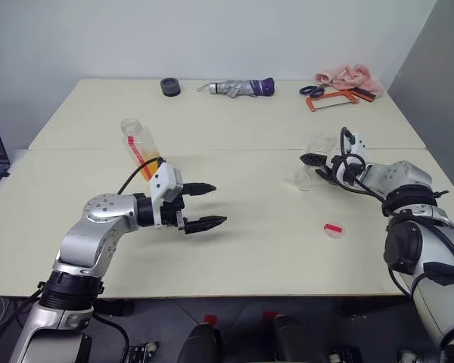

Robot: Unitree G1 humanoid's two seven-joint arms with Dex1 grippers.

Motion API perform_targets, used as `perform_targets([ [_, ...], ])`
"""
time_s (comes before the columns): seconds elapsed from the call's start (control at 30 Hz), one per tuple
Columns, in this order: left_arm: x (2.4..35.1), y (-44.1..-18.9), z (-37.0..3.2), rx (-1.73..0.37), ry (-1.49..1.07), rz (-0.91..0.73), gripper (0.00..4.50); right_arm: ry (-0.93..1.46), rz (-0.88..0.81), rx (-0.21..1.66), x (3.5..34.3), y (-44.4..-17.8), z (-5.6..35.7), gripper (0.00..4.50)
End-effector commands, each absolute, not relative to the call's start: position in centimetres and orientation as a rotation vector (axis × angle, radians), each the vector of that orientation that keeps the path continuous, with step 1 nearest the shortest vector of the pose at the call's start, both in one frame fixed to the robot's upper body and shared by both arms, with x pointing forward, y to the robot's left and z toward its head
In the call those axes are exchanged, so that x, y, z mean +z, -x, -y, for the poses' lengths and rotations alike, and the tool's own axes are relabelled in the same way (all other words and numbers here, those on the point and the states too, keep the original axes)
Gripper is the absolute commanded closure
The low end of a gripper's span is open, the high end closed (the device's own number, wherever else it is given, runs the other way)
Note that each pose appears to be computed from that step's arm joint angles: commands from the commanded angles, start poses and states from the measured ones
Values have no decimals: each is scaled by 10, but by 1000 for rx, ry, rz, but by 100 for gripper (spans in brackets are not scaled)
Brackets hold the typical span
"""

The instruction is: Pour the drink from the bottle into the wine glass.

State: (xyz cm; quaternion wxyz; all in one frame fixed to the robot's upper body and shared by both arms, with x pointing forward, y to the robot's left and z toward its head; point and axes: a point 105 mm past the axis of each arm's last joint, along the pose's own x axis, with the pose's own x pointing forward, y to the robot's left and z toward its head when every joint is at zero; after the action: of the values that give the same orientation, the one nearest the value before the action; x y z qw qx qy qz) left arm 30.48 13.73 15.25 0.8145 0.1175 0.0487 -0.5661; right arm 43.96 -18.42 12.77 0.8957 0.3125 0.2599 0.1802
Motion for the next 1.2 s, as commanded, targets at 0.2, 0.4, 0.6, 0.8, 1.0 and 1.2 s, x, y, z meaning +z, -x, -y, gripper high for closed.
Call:
perform_targets([
  [0.2,158,-306,-136,-1223,-290,-72,0,-684,-483,436,143,-447,166,223],
  [0.4,156,-308,-139,-1212,-293,-76,0,-725,-448,491,158,-447,161,428],
  [0.6,154,-308,-143,-1192,-283,-82,0,-440,-242,461,172,-458,161,438],
  [0.8,153,-309,-144,-1192,-283,-85,0,-131,-96,402,154,-451,144,438],
  [1.0,152,-309,-144,-1202,-290,-92,0,-17,-62,430,136,-430,128,438],
  [1.2,150,-307,-145,-1202,-284,-97,0,49,-120,475,95,-389,122,438],
])
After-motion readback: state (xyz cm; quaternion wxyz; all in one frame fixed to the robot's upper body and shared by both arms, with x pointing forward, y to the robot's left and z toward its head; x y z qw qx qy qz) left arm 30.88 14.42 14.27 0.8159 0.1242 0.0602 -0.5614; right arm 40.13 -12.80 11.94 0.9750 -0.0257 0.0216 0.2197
